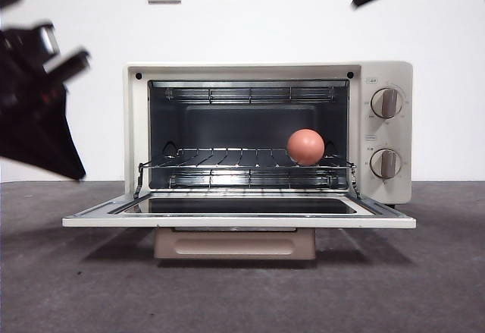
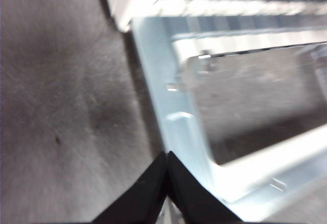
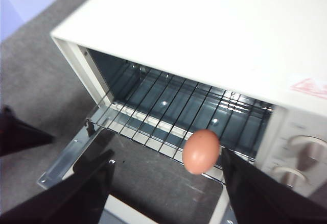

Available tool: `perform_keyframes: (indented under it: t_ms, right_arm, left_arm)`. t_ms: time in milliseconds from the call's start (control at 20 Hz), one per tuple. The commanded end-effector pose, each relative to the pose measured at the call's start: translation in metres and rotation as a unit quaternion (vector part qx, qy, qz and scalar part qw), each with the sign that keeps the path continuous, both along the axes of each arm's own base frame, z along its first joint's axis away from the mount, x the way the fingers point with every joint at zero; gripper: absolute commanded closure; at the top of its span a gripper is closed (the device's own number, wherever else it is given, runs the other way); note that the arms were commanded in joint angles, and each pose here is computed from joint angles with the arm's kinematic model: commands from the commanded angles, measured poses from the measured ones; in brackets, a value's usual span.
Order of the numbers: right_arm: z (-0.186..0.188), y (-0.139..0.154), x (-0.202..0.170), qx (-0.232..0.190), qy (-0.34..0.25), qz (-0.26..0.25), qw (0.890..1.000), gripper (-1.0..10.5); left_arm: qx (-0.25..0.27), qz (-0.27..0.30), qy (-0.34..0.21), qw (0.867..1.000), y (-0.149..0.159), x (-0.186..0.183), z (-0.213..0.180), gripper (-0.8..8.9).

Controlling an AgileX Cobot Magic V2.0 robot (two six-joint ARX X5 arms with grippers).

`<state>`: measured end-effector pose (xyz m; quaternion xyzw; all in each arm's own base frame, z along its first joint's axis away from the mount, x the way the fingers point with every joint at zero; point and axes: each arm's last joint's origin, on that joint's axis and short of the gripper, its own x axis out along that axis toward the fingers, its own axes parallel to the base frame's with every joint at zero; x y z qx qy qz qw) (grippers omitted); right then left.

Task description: Eggoven

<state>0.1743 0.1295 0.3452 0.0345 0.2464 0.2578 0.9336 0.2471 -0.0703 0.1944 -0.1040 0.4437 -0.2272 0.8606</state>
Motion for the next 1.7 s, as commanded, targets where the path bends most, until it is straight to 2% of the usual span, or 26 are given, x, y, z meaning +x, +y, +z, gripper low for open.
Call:
perform_keyframes:
  t_ms: [50, 300, 450, 700, 850, 950, 1250, 1550, 1700]
  right_arm:
    - [0.012, -0.010, -0.015, 0.007, -0.015, -0.001, 1.000, 6.1]
    - [0.026, -0.033, -0.044, 0.017, -0.044, -0.011, 0.999, 6.1]
    - [0.030, -0.039, -0.051, 0.023, -0.054, -0.016, 0.998, 6.1]
    - [0.033, -0.043, -0.056, 0.026, -0.063, -0.020, 0.997, 6.1]
    - [0.033, -0.044, -0.057, 0.028, -0.064, -0.020, 0.997, 6.1]
    - [0.033, -0.044, -0.057, 0.028, -0.064, -0.020, 0.997, 6.1]
    - [0.033, -0.044, -0.058, 0.026, -0.062, -0.020, 0.997, 6.1]
    - [0.031, -0.045, -0.058, 0.021, -0.056, -0.020, 0.998, 6.1]
    - [0.030, -0.045, -0.058, 0.018, -0.051, -0.020, 0.998, 6.1]
  left_arm:
    - [0.006, -0.005, 0.017, 1.000, -0.003, 0.013, -0.020, 8.07]
    - [0.005, -0.005, 0.033, 0.999, -0.006, 0.026, -0.045, 8.07]
    - [-0.038, -0.038, 0.045, 0.998, -0.010, 0.028, -0.051, 8.07]
    - [-0.072, -0.064, 0.059, 0.994, -0.011, 0.029, -0.055, 8.07]
    - [-0.128, -0.061, 0.054, 0.988, -0.006, 0.034, -0.050, 8.07]
    - [-0.154, -0.057, 0.040, 0.986, -0.002, 0.036, -0.043, 8.07]
    - [-0.183, -0.058, -0.007, 0.981, 0.004, 0.036, -0.018, 8.07]
    - [-0.236, -0.042, -0.089, 0.967, 0.002, 0.050, 0.003, 8.07]
    - [-0.234, -0.025, -0.102, 0.967, 0.002, 0.053, 0.008, 8.07]
